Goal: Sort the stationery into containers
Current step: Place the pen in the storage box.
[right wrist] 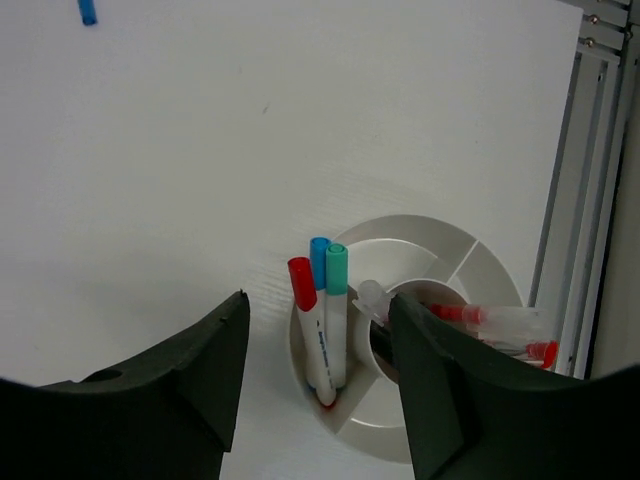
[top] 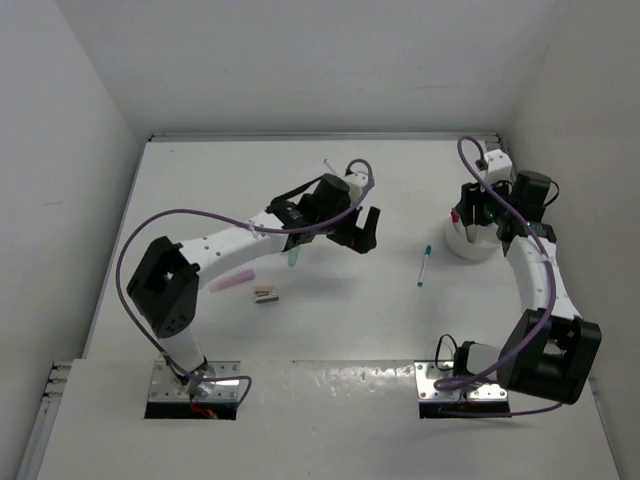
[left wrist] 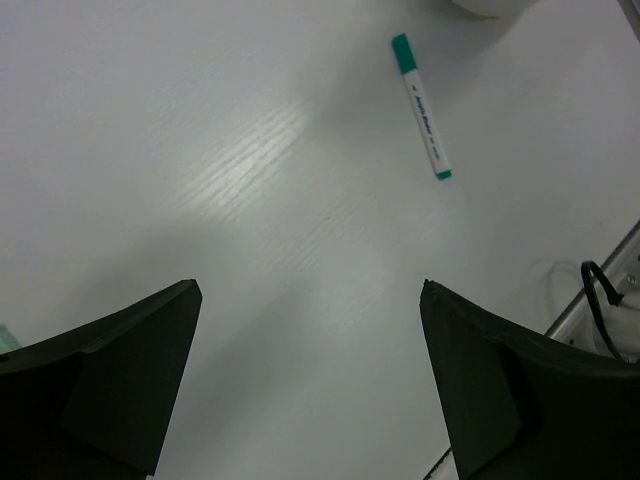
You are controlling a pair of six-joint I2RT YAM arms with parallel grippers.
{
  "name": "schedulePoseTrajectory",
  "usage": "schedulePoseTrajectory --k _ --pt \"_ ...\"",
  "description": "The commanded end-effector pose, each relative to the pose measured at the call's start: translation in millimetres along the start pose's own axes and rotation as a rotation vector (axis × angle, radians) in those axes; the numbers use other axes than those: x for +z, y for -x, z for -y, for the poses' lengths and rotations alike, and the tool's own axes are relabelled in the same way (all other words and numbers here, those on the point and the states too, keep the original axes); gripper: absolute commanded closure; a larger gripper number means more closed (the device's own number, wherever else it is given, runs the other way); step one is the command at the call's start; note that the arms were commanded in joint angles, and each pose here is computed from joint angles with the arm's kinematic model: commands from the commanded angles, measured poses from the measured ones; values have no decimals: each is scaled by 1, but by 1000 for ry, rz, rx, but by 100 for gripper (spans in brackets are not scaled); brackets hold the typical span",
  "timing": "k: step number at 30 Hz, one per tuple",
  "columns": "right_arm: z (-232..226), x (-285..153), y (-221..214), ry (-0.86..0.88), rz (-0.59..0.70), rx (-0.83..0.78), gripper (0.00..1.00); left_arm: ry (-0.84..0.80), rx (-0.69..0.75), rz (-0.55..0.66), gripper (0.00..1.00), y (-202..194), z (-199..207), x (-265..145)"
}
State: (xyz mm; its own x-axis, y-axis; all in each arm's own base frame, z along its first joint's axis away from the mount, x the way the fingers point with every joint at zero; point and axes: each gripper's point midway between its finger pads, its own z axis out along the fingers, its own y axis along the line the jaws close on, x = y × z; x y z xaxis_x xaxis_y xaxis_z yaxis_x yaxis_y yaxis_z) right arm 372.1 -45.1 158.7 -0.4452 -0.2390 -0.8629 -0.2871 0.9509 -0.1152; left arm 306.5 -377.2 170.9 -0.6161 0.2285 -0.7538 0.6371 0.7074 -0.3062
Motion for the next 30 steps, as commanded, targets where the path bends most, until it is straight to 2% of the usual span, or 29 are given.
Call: schedulePoseTrajectory --k 1,2,4,7,10,12,14,15,19,24,30 --pt "1 -27 49 -35 91 95 43 114 -113 121 3 41 -40 -17" --pt "-7 -35 61 -19 108 165 45 149 -143 128 4 44 -59 -22" --pt "-37 -42 58 51 56 296 48 182 -175 147 5 47 -76 -34" --pt "-88 -48 44 159 -38 396 52 267 -218 176 7 52 -114 -54" --pt "-124 -42 8 180 -187 448 54 360 -266 208 8 56 -149 -78" --pt "-142 -32 -17 150 -295 426 58 442 -298 224 7 57 -171 -94" --pt "-143 -25 -24 84 -348 450 61 492 -320 225 7 56 -183 -105" --pt "-142 -19 -40 31 -423 444 62 525 -328 239 4 58 -189 -113" --pt "-134 -4 -57 -112 -545 511 64 549 -348 253 0 54 -198 -125" --pt "-117 15 -69 -224 -593 493 65 547 -363 247 0 45 -204 -124" --pt "-104 33 -88 -254 -663 492 65 542 -373 228 0 39 -210 -118"
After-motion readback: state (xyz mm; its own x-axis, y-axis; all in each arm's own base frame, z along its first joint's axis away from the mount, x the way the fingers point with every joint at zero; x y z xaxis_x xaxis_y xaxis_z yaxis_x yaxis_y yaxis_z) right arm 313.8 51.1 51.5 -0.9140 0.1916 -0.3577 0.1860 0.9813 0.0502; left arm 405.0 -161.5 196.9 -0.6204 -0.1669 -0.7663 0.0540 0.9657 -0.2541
